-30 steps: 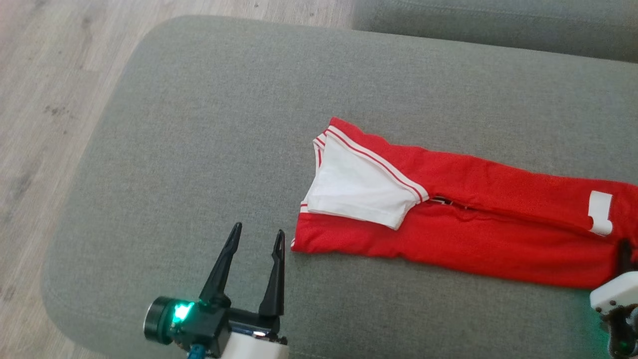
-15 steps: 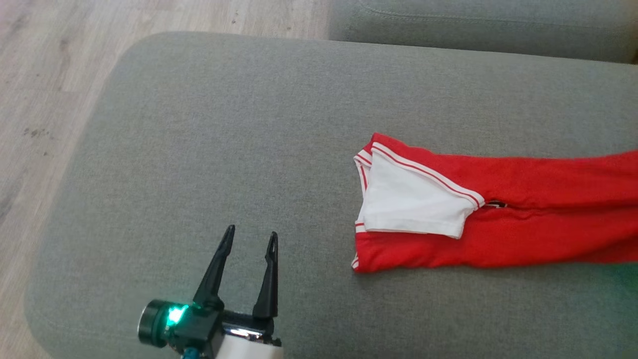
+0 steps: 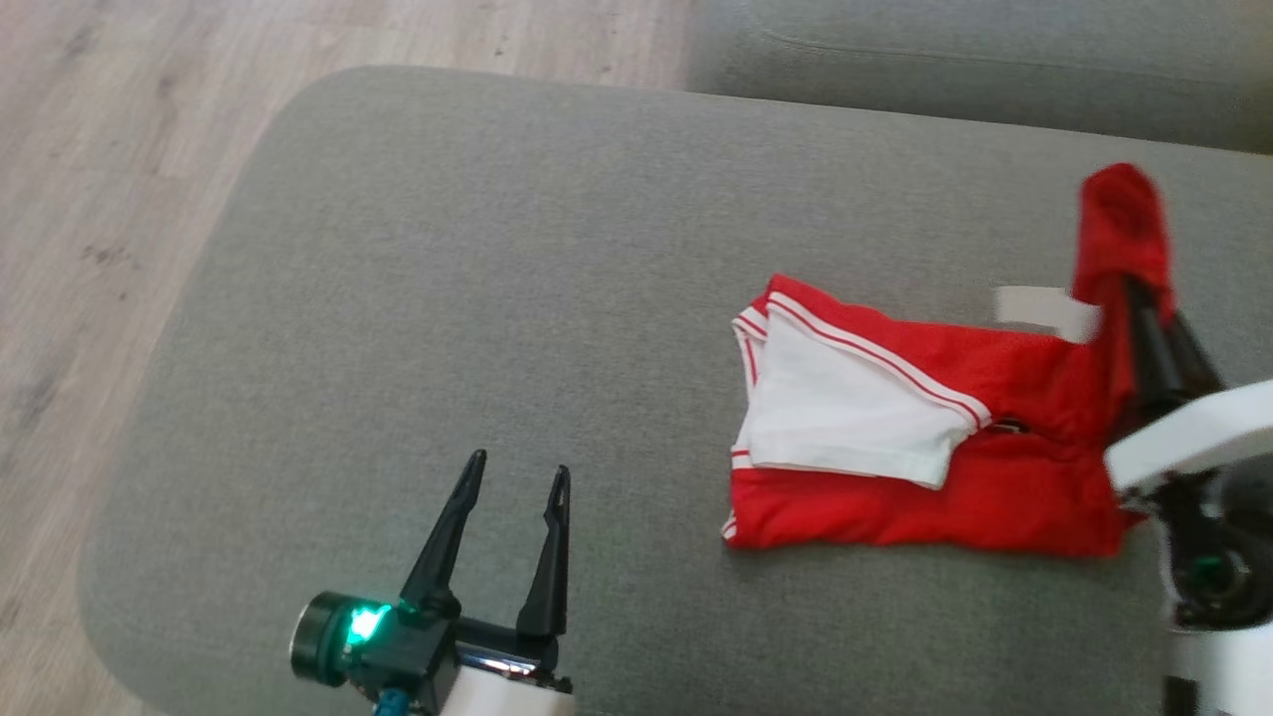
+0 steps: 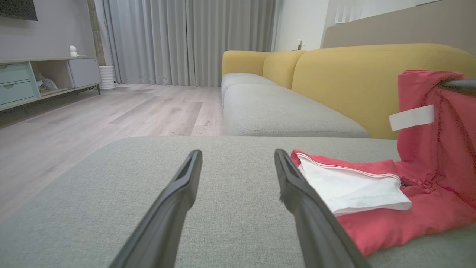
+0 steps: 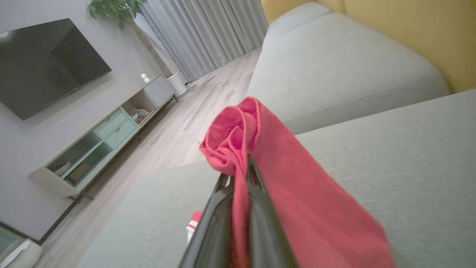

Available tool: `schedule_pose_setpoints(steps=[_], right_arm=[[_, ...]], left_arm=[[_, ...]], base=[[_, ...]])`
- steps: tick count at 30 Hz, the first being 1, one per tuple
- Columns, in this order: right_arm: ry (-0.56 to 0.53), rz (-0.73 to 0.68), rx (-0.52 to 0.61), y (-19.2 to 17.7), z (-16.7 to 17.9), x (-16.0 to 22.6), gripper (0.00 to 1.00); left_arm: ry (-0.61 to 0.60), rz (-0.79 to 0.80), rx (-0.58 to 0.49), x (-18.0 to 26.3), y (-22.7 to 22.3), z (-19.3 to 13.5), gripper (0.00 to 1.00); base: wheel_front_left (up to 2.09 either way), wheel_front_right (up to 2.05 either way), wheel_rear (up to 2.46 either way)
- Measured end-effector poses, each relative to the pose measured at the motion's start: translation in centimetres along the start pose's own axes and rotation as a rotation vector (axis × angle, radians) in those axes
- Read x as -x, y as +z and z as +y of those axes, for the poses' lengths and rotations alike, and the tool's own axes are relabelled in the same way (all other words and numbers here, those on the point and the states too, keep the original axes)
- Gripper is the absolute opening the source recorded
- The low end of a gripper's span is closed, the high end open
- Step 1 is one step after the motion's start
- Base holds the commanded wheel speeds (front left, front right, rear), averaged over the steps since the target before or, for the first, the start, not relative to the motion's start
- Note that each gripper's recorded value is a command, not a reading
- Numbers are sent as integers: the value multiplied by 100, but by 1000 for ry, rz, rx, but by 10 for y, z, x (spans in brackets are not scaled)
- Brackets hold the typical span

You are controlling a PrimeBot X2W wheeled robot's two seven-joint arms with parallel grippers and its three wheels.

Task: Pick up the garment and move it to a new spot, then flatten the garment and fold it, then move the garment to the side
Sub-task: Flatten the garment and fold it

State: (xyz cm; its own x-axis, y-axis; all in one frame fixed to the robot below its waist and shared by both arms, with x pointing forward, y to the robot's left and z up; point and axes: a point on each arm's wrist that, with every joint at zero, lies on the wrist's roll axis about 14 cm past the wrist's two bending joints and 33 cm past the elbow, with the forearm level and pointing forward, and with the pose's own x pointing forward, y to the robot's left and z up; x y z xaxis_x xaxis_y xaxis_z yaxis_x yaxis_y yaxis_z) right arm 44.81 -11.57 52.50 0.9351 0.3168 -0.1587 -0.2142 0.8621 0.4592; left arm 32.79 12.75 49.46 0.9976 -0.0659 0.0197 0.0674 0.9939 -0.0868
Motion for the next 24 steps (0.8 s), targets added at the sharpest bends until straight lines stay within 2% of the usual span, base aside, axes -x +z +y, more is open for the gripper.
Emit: schedule_pose_setpoints(steps=[5,14,15,16,17,20,24], right_arm=[[98,73,-53,-30,32,-13,0],[281,272,-127,-126,103,-13,0],[290,285,-141,-134,107,-11,24],[297,299,-153,-142,111,-8,87],[305,309,-162,-149,115,-5,100],[320,255,-223,-150,126,-4,100],[336,89,-212,-113,131,-13,100]], left_arm=[[14,-4,2,3,1,3,100],[57,8,-19,15,-2,19,100],[61,5,-20,16,-1,20,100],[64,2,-21,16,0,21,100],[63,0,-24,16,0,21,100],[66,-9,-28,17,3,23,100],[68,-25,-29,16,7,25,100]], base=[[0,0,0],[0,0,0],[0,0,0],[0,0,0],[0,0,0],[0,0,0],[0,0,0]])
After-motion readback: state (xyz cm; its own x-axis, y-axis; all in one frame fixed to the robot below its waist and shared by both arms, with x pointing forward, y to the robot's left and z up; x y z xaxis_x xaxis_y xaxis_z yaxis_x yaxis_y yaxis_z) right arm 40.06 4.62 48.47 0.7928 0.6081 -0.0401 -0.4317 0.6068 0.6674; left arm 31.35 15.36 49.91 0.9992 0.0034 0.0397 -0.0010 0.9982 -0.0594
